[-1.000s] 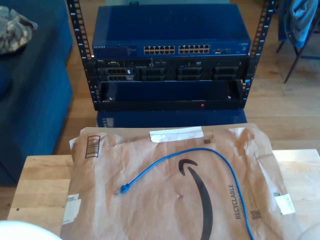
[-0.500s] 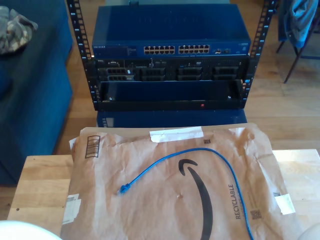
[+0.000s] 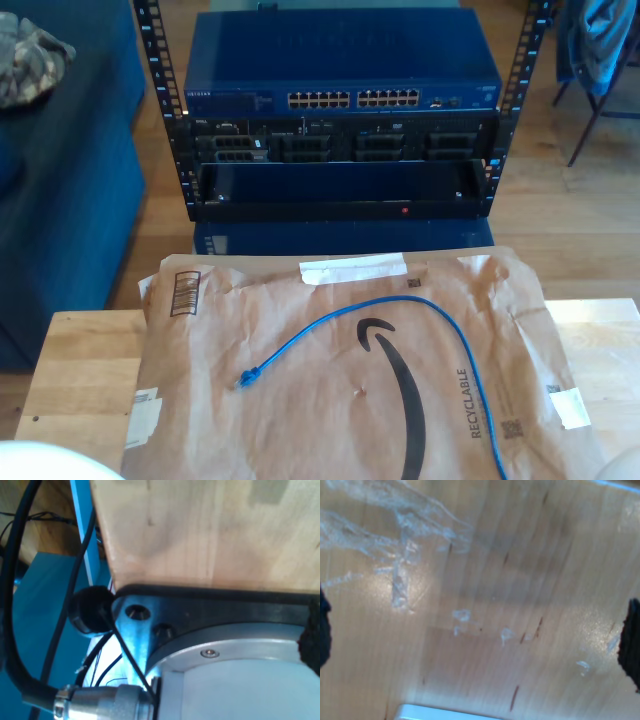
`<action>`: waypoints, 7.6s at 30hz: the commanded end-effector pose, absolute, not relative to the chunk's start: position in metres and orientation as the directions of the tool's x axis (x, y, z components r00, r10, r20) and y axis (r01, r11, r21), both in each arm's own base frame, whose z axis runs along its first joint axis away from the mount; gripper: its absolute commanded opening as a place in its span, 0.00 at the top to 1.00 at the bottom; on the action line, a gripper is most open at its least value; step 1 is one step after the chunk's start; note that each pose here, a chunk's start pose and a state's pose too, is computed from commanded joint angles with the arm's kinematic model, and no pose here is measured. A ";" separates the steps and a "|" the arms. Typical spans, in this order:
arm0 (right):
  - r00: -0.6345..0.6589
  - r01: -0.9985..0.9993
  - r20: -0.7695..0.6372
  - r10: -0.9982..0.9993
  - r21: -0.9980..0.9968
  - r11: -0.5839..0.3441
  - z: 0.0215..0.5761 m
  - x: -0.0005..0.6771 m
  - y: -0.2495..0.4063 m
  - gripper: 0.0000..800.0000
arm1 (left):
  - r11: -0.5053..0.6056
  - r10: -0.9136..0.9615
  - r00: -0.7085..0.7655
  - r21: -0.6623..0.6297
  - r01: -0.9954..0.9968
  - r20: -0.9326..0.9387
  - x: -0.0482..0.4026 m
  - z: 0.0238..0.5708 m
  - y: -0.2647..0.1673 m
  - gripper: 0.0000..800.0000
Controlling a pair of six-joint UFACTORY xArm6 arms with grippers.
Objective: Grab the cable and plug it in
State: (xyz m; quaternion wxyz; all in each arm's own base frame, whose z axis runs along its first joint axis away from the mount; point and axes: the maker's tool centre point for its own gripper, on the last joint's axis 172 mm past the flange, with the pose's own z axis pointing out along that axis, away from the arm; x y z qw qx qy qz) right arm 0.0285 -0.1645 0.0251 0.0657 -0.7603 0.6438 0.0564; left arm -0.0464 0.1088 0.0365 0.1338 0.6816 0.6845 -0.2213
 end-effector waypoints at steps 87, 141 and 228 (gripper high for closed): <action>0.450 -0.890 -0.025 -0.893 0.064 -0.451 0.207 0.354 0.264 0.01 | 0.118 0.905 -0.230 -0.308 0.944 -0.359 0.224 0.234 0.050 0.00; 0.544 -0.836 -0.017 -0.839 0.080 -0.544 0.077 0.387 0.358 0.97 | 0.112 0.916 -0.225 -0.328 0.938 -0.332 0.247 0.194 0.042 0.00; -0.124 -0.946 -0.589 -0.799 -0.172 0.274 0.461 0.376 0.180 0.99 | -0.156 0.563 0.124 0.042 0.987 -0.817 0.362 0.479 -0.284 0.71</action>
